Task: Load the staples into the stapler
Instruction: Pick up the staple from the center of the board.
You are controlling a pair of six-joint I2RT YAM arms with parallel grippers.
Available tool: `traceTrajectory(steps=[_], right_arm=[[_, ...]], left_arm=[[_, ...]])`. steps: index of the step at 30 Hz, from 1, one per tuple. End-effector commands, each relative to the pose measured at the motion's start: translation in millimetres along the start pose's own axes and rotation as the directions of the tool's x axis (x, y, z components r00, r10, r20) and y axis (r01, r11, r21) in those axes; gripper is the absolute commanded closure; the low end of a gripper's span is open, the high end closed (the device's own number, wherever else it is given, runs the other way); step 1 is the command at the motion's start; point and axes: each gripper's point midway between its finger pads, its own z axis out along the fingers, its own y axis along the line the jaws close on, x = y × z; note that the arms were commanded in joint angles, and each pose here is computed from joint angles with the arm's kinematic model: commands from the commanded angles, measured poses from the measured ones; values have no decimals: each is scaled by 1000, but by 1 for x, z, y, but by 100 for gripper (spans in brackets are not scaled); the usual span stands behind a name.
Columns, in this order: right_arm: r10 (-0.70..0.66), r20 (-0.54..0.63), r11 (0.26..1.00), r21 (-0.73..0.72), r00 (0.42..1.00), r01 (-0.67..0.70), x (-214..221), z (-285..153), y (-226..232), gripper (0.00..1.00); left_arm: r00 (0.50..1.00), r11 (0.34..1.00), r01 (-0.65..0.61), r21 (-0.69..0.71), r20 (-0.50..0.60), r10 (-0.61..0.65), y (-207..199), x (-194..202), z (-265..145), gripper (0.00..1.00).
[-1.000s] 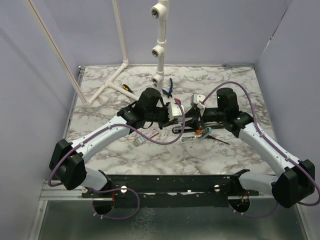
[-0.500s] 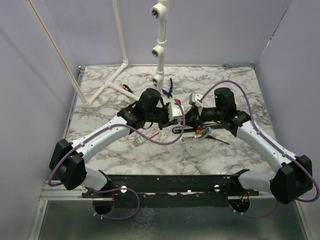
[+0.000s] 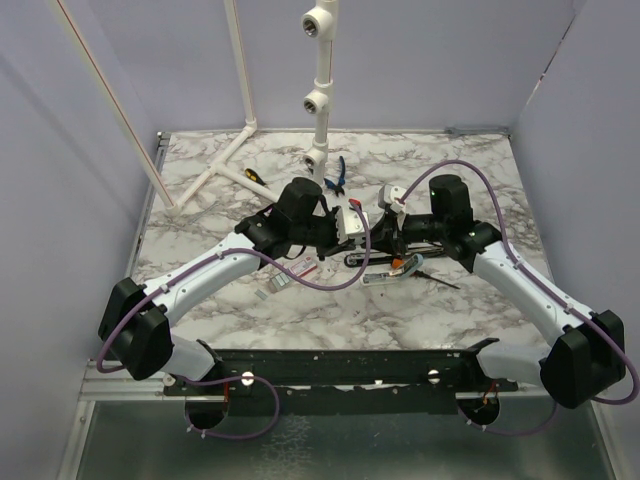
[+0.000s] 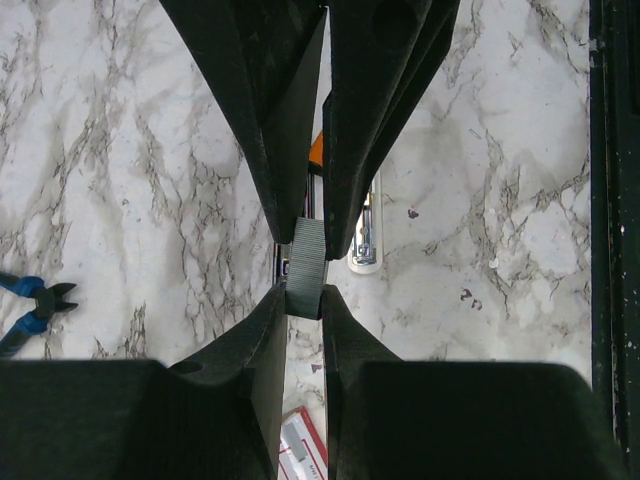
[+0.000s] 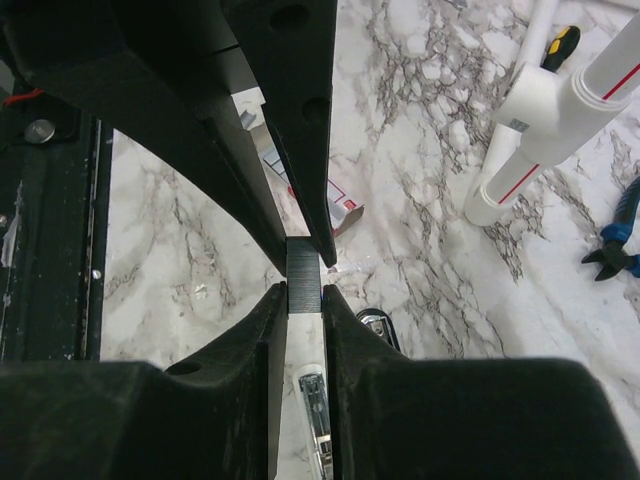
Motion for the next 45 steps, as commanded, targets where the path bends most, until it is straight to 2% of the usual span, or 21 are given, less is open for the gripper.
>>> traceTrajectory(steps=[1,7,11,14,19,23,25,29,37,40,45], right_arm=[[-10,27,1000,-25,1000,11,-10,2,4,80],[1,28,1000,-28,1000,0,-9,2,4,82],[13,27,999,-32,1000,-12,-7,3,5,89],[14,25,1000,-26,1000,-14,-6,3,5,99],[-2,14,1000,-3,1000,2,-3,1,3,99],[-26,-14,999,25,1000,26,6,-3,3,99],[-43,-42,998,38,998,45,13,-6,3,99],[-68,-125,995,66,990,77,36,-14,6,99],[-149,-291,987,6,945,158,97,-23,18,99],[-180,-303,983,-15,936,185,109,-22,20,99],[-235,-317,972,-62,919,227,123,-17,19,99]], left_arm=[[1000,1000,-2,-10,-8,2,2,3,2,100],[1000,1000,-2,-11,-6,2,1,2,2,100],[1000,1000,-3,-13,-5,3,2,2,2,100],[1000,1000,-3,-16,-4,3,2,1,1,87],[1000,1000,-7,-21,-6,7,2,2,0,68],[1000,999,-23,-27,-7,23,2,3,-3,44],[1000,999,-28,-30,-10,27,2,3,-6,36],[999,999,-39,7,-26,39,-2,8,-15,29],[999,997,-29,70,-19,31,-4,19,-24,19],[1000,998,1,70,-15,0,-3,18,-24,4],[999,995,36,95,2,-37,-3,18,-24,1]])
